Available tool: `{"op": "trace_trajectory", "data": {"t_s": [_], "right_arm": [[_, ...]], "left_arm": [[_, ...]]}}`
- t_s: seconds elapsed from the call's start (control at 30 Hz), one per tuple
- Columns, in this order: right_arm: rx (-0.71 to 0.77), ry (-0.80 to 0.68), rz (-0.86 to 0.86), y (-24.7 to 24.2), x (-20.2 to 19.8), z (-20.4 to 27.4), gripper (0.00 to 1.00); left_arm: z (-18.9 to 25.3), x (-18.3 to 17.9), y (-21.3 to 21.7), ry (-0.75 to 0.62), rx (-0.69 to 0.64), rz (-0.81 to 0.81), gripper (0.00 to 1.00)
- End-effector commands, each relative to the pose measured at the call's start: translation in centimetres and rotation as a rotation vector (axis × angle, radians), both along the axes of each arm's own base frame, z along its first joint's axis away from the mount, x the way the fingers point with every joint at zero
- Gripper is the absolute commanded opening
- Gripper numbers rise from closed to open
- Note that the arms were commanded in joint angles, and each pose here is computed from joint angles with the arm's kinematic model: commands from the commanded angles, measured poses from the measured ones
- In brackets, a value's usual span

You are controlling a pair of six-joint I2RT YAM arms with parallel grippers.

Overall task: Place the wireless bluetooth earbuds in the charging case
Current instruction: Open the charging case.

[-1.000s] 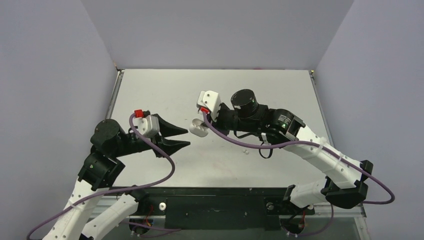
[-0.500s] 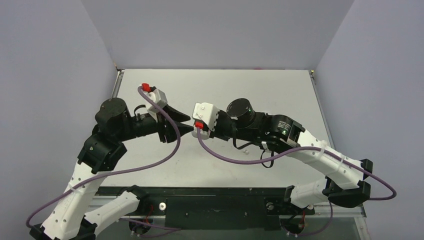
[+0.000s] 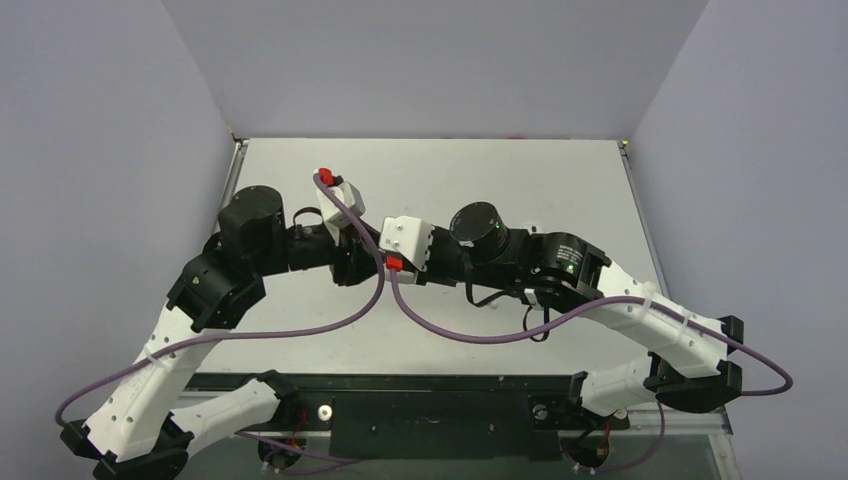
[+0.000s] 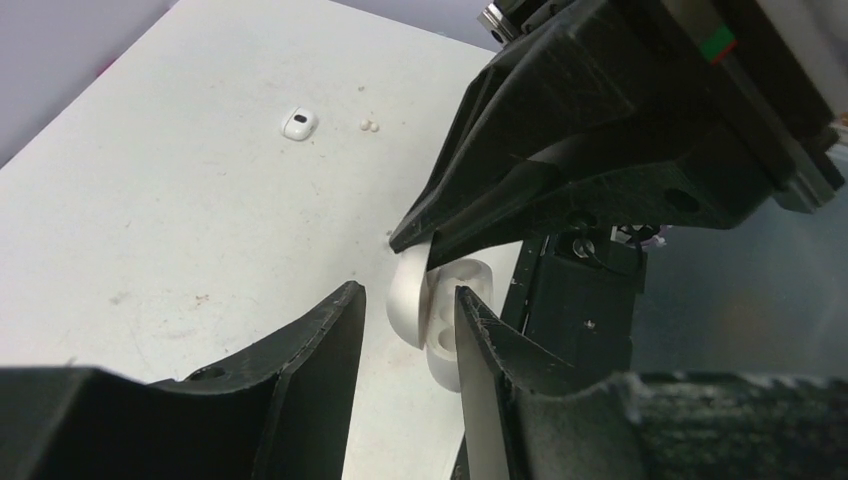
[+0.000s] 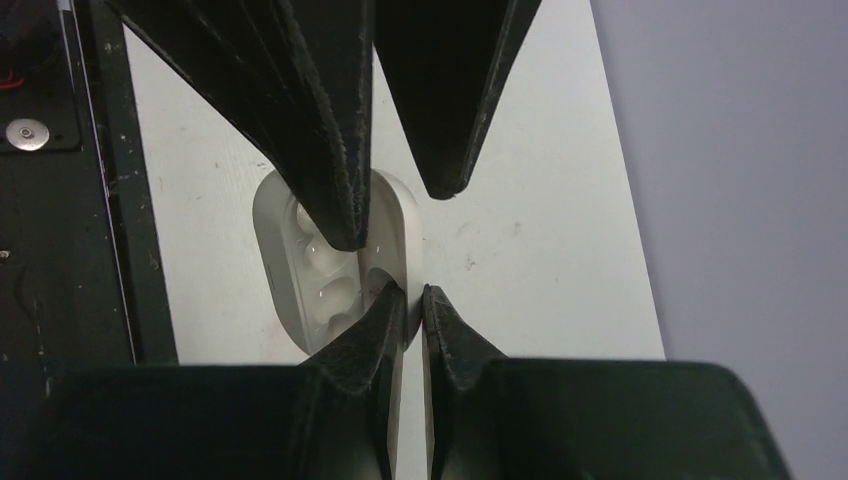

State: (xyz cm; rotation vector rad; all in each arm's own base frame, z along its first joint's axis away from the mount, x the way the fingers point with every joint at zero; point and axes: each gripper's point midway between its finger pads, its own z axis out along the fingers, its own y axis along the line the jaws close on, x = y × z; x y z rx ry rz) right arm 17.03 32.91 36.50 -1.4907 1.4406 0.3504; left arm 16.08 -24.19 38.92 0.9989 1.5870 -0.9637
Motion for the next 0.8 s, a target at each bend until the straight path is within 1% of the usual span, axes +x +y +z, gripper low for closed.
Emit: {"op": "trace_trajectory", "data": {"t_s": [0.0, 0.1, 0.2, 0.27, 0.3, 0.33, 0.37, 0.4, 0.57, 0.7, 0.77], "right_arm": [[0.081, -0.056, 0.014, 1.0, -0.2, 3.2, 0.0], [0.086, -0.073, 0.026, 1.2, -0.5, 3.7, 0.0], [0.09, -0.079, 0.032, 1.3, -0.7, 4.0, 0.0], [0.094, -0.085, 0.036, 1.3, -0.8, 4.2, 0.0], [0.093, -0.085, 0.038, 1.3, -0.9, 4.2, 0.0], [0.092, -0.088, 0.035, 1.3, -0.8, 4.2, 0.0], [0.091, -0.09, 0.033, 1.3, -0.8, 4.2, 0.0], [0.088, -0.093, 0.029, 1.2, -0.7, 4.1, 0.0], [0.087, -0.1, 0.013, 1.1, -0.4, 3.8, 0.0], [0.116, -0.102, -0.014, 0.9, -0.1, 3.6, 0.0], [0.14, -0.094, -0.016, 0.8, -0.2, 3.7, 0.05]], "left_arm": [[1.0, 0.5, 0.2, -0.054, 0.019, 0.024, 0.35], [0.6, 1.0, 0.5, -0.073, 0.044, 0.044, 0.34], [0.4, 1.0, 0.6, -0.085, 0.056, 0.04, 0.31], [0.1, 0.6, 0.6, -0.089, 0.068, 0.013, 0.25], [-0.1, 0.4, 0.5, -0.084, 0.071, 0.005, 0.17], [-0.1, 0.2, 0.5, -0.084, 0.069, -0.006, 0.12], [-0.2, 0.1, 0.5, -0.081, 0.069, -0.011, 0.03], [-0.1, -0.2, 0.4, -0.082, 0.064, -0.027, 0.0], [-0.1, -1.7, 0.2, -0.08, 0.043, -0.098, 0.0], [0.2, -1.4, 0.6, -0.137, 0.024, -0.068, 0.0], [0.7, -1.1, 0.8, -0.178, -0.001, -0.04, 0.0]]}}
